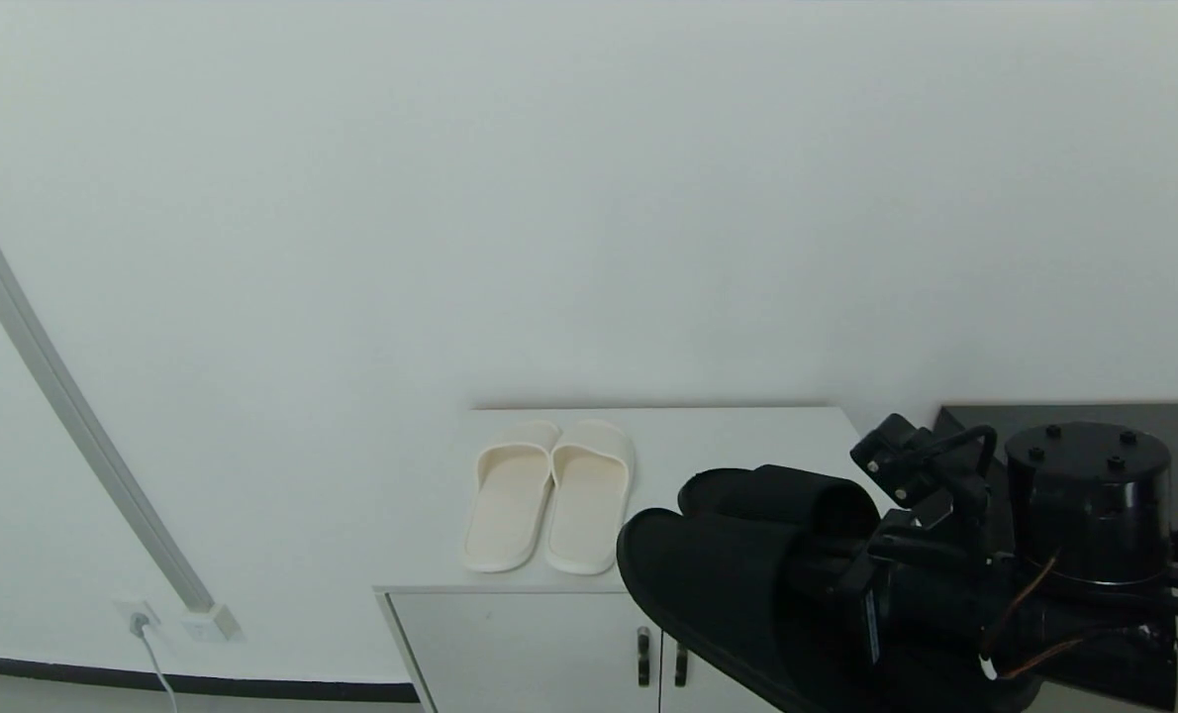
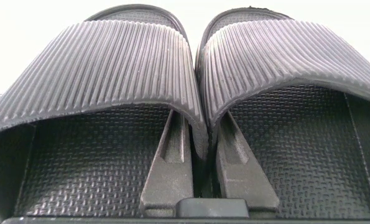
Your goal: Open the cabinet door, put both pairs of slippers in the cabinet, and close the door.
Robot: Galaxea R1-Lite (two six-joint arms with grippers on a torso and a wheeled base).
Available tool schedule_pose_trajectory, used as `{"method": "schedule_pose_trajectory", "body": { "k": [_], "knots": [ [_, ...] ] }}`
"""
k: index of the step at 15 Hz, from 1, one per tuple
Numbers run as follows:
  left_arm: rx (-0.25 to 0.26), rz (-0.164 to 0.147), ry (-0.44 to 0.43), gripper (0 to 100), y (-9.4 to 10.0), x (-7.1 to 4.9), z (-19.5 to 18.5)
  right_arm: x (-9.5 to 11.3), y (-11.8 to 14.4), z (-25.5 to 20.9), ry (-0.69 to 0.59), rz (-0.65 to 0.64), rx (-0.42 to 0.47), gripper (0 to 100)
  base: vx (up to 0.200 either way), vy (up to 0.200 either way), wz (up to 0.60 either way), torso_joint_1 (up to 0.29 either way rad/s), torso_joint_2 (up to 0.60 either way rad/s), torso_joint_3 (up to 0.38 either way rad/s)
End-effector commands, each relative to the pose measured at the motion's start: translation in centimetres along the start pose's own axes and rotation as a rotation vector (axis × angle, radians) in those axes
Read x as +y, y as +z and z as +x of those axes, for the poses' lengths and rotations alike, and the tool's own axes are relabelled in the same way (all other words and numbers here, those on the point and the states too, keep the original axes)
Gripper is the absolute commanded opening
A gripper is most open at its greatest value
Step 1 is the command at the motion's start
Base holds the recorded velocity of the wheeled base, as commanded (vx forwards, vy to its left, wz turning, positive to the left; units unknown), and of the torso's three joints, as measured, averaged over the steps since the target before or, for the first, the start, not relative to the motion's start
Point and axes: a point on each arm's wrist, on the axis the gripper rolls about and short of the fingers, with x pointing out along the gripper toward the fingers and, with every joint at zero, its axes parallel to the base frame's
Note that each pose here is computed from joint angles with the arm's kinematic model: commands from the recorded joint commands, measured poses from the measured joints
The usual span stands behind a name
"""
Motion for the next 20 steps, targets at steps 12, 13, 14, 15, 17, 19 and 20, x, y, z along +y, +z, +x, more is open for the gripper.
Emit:
{"method": "schedule_pose_trajectory", "body": {
  "k": [12, 13, 14, 15, 17, 19, 20],
  "knots": [
    [0.0, -0.001, -0.002, 0, 0.0, 0.0, 0.0, 0.53, -0.22, 0.03, 0.022, -0.008, 0.007, 0, -0.117, 0.0, 0.0, 0.001, 0.0, 0.0],
    [0.0, -0.001, -0.002, 0, 0.0, 0.0, 0.0, 0.53, -0.26, 0.02, 0.022, -0.008, 0.009, 0, -0.2, 0.0, 0.0, -0.017, 0.0, -0.002],
    [0.0, -0.001, -0.001, 0, 0.0, -0.01, 0.0, 0.52, -0.33, 0.04, 0.022, -0.007, 0.012, 0, 0.0, 0.0, 0.0, 0.0, 0.0, 0.0],
    [0.0, -0.001, -0.001, 0, 0.0, -0.01, 0.0, 0.51, -0.42, 0.03, 0.021, -0.007, 0.015, 0, 0.0, 0.0, 0.0, 0.0, 0.0, 0.0],
    [0.0, -0.001, -0.002, 0, 0.0, 0.0, 0.0, 0.52, -0.42, -0.06, 0.022, -0.007, 0.012, 0, 0.0, 0.0, 0.0, 0.0, 0.0, 0.0],
    [0.0, -0.001, -0.002, 0, 0.0, 0.0, 0.0, 0.57, -0.41, -0.09, 0.023, -0.008, 0.012, 0, 0.0, 0.0, 0.0, 0.0, 0.0, 0.0],
    [0.0, -0.001, -0.002, 0, 0.0, 0.0, 0.0, 0.57, -0.4, -0.09, 0.023, -0.008, 0.011, 0, 0.0, 0.0, 0.0, 0.0, 0.0, 0.0]
  ]
}}
